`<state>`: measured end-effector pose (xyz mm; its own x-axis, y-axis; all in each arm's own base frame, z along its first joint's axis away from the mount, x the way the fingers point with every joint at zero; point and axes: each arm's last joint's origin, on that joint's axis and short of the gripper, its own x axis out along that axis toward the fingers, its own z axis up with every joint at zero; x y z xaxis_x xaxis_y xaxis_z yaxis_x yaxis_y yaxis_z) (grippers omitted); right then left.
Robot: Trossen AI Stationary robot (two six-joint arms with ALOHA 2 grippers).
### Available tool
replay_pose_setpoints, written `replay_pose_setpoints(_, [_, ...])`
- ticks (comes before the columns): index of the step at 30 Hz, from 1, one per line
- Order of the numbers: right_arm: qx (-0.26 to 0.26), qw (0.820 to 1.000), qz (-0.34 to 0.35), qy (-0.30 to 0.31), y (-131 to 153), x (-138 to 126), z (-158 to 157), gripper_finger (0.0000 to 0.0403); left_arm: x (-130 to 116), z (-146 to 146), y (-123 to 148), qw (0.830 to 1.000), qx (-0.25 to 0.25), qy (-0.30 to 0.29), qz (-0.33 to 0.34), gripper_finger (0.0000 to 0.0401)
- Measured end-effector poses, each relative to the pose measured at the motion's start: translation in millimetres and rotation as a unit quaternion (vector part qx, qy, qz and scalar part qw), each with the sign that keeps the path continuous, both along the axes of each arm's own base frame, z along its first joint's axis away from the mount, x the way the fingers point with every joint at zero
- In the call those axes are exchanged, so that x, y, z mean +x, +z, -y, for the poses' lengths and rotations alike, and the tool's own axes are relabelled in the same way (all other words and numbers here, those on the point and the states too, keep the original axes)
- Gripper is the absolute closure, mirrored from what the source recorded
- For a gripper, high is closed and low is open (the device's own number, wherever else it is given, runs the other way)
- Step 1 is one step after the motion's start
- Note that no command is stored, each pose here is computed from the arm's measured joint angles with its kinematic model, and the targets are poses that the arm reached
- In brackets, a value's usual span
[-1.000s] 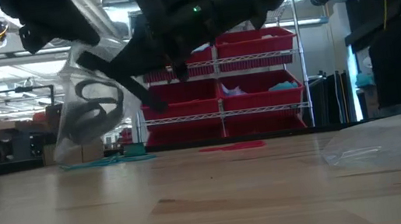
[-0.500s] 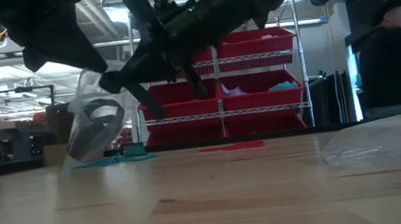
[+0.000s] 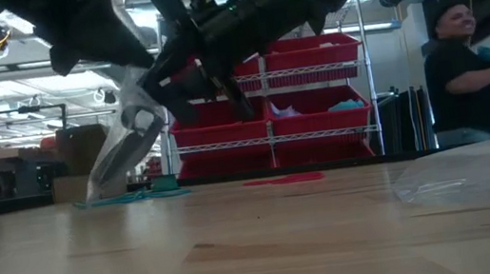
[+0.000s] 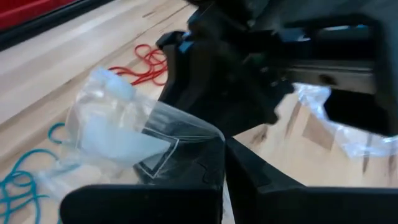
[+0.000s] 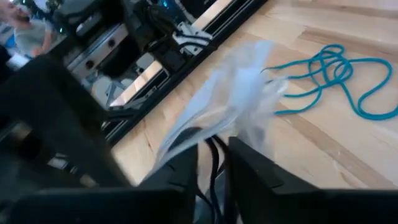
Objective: Sort rubber bands
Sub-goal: Put the black rubber band into the transparent zip bag
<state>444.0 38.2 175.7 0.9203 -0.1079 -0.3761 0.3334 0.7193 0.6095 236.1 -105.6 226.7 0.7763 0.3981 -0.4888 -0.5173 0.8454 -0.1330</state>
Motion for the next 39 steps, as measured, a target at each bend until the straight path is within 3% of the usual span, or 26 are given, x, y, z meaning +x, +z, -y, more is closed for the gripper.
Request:
replay_pose_setpoints(7, [-0.055, 0.996, -0.007, 0.065, -0.3, 0.2, -1.1, 0.0225, -8.1, -3.7, -7.6, 0.999, -0.009, 0.026, -0.038, 0.0401])
replay_pose_setpoints(11, [-0.086, 0.992, -0.013, 0.092, -1.4, -0.2, -1.6, 0.0193, -11.7, -5.2, -10.5, 0.998, -0.015, 0.035, -0.055, 0.0401])
replay_pose_setpoints(19, [-0.092, 0.990, -0.015, 0.107, -1.8, -0.4, -2.5, 0.0191, -14.9, -7.4, -12.8, 0.996, -0.022, 0.056, -0.062, 0.0401])
replay_pose_setpoints(25, [-0.046, 0.990, -0.004, 0.132, 0.2, -0.2, -7.8, 0.0198, -17.0, -9.7, -14.9, 0.995, -0.017, 0.069, -0.068, 0.0401])
replay_pose_setpoints(29, [-0.090, 0.972, -0.012, 0.216, -0.3, -2.5, -8.9, 0.0198, -17.0, -9.3, -15.0, 0.995, -0.018, 0.065, -0.070, 0.0401])
replay_pose_setpoints(33, [-0.141, 0.946, -0.070, 0.283, 1.0, -14.3, -10.8, 0.0198, -17.0, -8.8, -15.3, 0.995, -0.020, 0.057, -0.076, 0.0401])
replay_pose_setpoints(39, [-0.191, 0.916, -0.164, 0.311, -3.3, -30.1, -6.7, 0.0195, -17.3, -8.1, -15.3, 0.995, -0.020, 0.053, -0.078, 0.0401])
